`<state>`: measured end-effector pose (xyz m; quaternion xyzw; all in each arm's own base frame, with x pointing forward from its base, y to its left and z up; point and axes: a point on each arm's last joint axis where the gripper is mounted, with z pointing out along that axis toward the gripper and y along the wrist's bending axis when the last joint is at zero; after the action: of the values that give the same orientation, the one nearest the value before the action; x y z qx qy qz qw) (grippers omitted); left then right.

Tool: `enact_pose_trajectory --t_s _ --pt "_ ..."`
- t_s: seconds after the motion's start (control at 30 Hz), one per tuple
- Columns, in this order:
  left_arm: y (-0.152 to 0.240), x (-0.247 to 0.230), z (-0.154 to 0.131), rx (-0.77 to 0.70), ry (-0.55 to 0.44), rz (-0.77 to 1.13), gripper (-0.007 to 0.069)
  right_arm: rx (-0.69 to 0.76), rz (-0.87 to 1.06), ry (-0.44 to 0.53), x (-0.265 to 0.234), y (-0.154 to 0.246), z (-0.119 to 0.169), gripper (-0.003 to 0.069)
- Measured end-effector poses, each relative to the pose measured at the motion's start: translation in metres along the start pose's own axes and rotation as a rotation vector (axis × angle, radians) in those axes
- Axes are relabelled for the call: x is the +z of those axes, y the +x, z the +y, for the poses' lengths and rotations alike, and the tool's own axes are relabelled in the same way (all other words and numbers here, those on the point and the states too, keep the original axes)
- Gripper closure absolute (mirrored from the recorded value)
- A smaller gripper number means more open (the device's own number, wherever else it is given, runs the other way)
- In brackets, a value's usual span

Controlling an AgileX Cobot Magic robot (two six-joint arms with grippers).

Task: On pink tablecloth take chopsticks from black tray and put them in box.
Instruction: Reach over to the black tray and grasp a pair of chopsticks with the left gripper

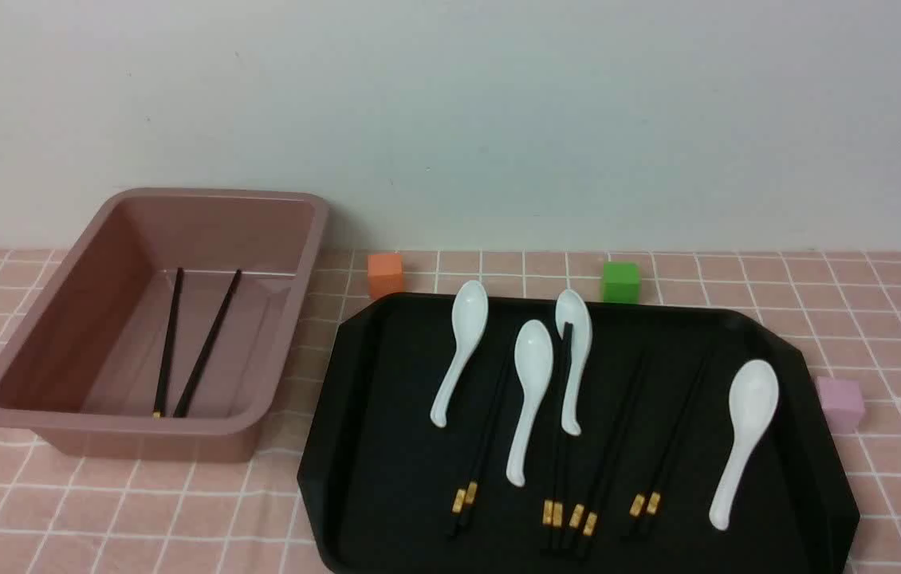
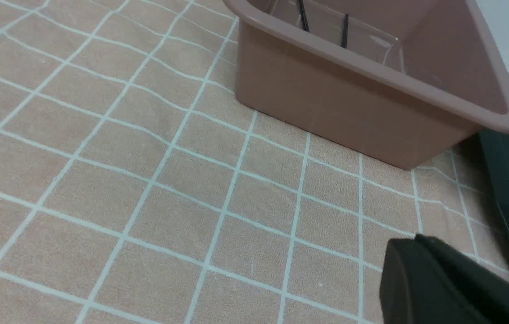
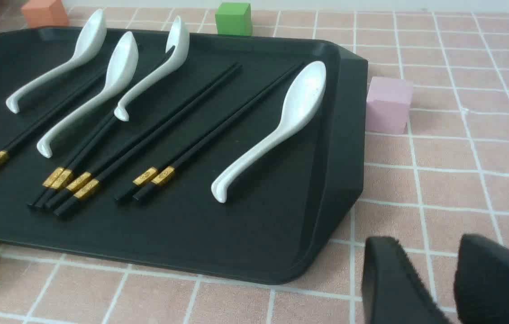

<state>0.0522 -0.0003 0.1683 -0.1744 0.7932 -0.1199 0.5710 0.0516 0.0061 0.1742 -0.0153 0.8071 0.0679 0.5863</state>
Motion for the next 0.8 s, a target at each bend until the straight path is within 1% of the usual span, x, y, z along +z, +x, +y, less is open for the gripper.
enact_pose_trajectory --t_s 0.8 --pt "-0.0001 0.0000 0.0000 0.000 0.000 -0.001 0.0596 0.000 0.000 0.000 0.0000 0.0000 0.0000 0.0419"
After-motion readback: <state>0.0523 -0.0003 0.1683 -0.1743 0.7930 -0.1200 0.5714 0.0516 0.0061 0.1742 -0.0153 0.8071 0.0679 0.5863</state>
